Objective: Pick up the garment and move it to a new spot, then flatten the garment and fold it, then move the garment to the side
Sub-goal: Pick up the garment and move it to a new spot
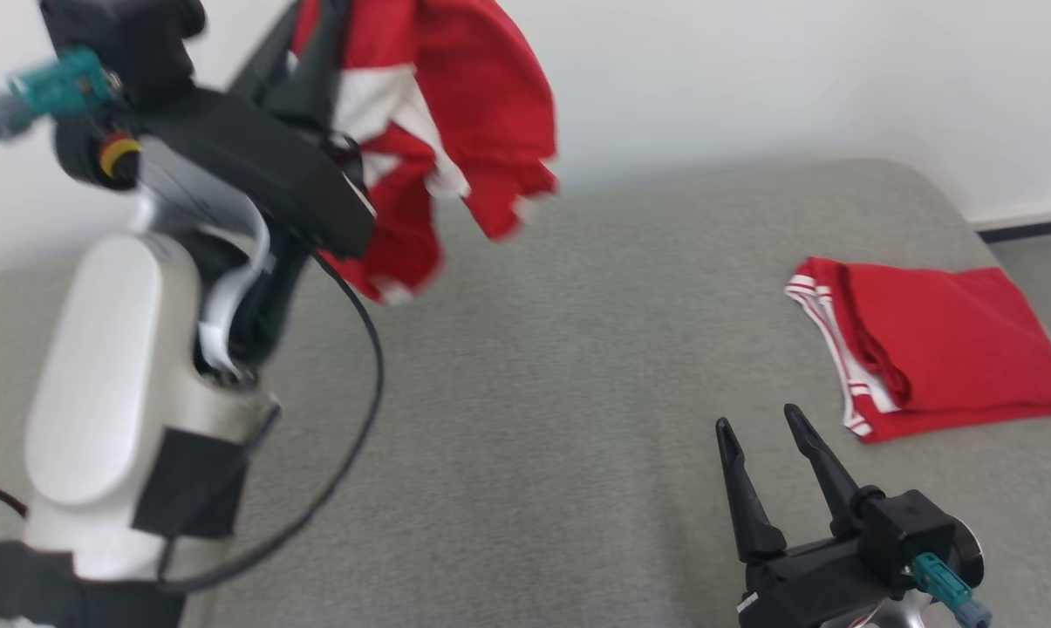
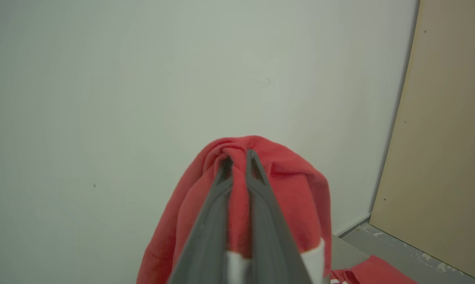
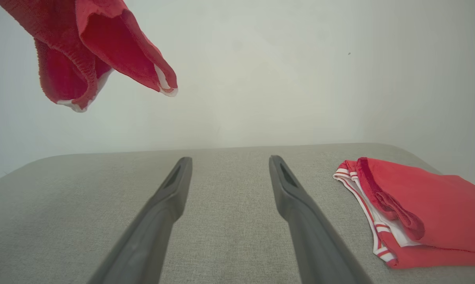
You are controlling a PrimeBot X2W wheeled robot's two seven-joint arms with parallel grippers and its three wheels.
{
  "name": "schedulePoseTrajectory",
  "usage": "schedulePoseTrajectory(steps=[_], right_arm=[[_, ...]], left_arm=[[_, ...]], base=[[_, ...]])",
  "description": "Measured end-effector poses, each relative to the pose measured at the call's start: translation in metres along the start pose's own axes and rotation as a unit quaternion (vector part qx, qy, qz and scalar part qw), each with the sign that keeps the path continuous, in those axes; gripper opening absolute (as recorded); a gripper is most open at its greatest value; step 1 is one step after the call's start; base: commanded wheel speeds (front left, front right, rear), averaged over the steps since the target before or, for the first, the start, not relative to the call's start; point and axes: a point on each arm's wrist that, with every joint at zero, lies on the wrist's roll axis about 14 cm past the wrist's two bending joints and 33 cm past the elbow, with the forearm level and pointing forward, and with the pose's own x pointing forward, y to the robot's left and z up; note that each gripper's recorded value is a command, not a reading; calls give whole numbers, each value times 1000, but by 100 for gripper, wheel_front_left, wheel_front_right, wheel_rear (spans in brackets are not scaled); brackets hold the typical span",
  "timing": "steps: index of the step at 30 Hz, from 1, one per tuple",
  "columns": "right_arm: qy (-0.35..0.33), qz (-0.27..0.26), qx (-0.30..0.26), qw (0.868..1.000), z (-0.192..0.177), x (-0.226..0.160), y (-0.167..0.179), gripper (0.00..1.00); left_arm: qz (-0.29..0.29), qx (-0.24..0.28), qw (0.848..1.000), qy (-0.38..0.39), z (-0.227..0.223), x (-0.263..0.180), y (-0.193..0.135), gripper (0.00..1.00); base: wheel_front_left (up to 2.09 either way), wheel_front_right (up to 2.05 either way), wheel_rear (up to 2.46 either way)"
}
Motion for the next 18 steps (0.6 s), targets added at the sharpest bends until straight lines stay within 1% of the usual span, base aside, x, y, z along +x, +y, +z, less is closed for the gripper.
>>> schedulePoseTrajectory(steps=[4,9,13,15,16,17,18], right_arm=[[3,-24,-2,1000,0,-11,-14,100],[4,-54,-7,999,2,-25,-30,100],[8,-72,-8,997,1,-33,-39,100],[13,-83,-9,996,-2,-36,-46,100],[16,-87,-10,996,-3,-37,-48,100],[19,-90,-11,996,-5,-38,-50,100],[19,-90,-11,996,-5,-38,-50,100]], left_arm=[[-36,-43,998,24,-41,1,-35,0],[-63,-101,989,91,-112,-11,-70,0],[-59,-110,980,158,-173,-25,-76,0],[-57,-106,974,193,-202,-32,-77,0],[-55,-94,972,210,-216,-35,-76,0],[-52,-86,970,221,-228,-38,-75,0],[-52,-86,970,221,-228,-38,-75,0]], base=[[0,0,0],[0,0,0],[0,0,0],[0,0,0],[0,0,0],[0,0,0],[0,0,0]])
